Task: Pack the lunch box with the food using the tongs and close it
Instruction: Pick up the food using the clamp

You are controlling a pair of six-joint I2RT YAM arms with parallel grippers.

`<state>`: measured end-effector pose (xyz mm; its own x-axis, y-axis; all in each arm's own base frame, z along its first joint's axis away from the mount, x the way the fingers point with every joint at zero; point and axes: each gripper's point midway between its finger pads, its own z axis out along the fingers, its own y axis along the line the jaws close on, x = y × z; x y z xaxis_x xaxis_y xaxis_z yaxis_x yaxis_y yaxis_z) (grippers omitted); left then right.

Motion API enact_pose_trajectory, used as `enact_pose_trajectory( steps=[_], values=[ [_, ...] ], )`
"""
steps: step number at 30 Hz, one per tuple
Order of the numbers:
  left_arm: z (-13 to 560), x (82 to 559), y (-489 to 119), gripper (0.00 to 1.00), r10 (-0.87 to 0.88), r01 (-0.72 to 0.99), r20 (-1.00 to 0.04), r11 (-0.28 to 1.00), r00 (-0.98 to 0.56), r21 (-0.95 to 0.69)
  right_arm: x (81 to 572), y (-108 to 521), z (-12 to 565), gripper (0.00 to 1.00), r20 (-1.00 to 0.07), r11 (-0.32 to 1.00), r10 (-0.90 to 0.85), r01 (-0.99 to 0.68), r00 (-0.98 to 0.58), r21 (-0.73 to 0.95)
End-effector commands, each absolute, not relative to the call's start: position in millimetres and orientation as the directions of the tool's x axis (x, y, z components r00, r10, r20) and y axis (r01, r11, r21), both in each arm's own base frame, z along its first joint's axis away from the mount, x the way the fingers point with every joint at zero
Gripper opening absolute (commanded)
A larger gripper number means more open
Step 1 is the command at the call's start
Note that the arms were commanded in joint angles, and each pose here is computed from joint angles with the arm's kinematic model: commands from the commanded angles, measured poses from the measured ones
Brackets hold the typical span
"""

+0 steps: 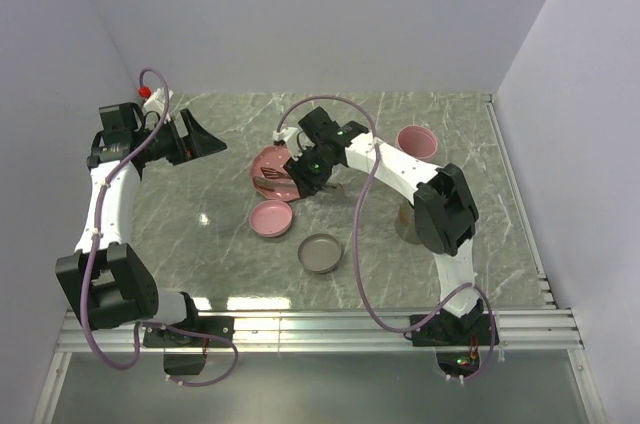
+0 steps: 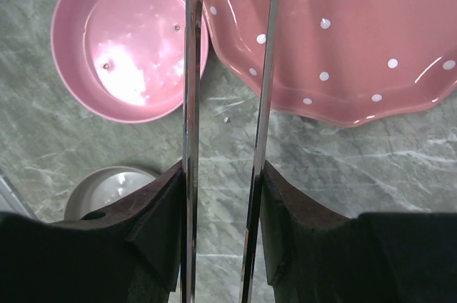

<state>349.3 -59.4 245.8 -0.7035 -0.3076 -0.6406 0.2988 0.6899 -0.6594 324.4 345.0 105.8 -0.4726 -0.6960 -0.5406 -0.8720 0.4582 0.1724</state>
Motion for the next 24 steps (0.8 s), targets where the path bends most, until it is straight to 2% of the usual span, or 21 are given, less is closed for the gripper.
enact_pose_trajectory(
  steps=[1, 14, 24],
  values=[
    [248, 349, -60, 0.99, -0.300, 0.329, -0.652, 0.674, -0.697, -0.662, 335, 359, 117, 0.48, -0.582, 0.435, -0.688, -0.888, -0.433, 0.146],
    [245, 351, -58, 0.99, -0.303, 0.317, -0.642, 0.675, -0.704, -0.666, 347, 352, 96, 0.47, -0.529, 0.489, -0.711, -0.866, -0.463, 0.101],
    [245, 352, -56, 0.99, -0.303, 0.310, -0.636, 0.677, -0.710, -0.668, 339, 349, 103, 0.34, -0.522, 0.484, -0.709, -0.866, -0.474, 0.128]
  ],
)
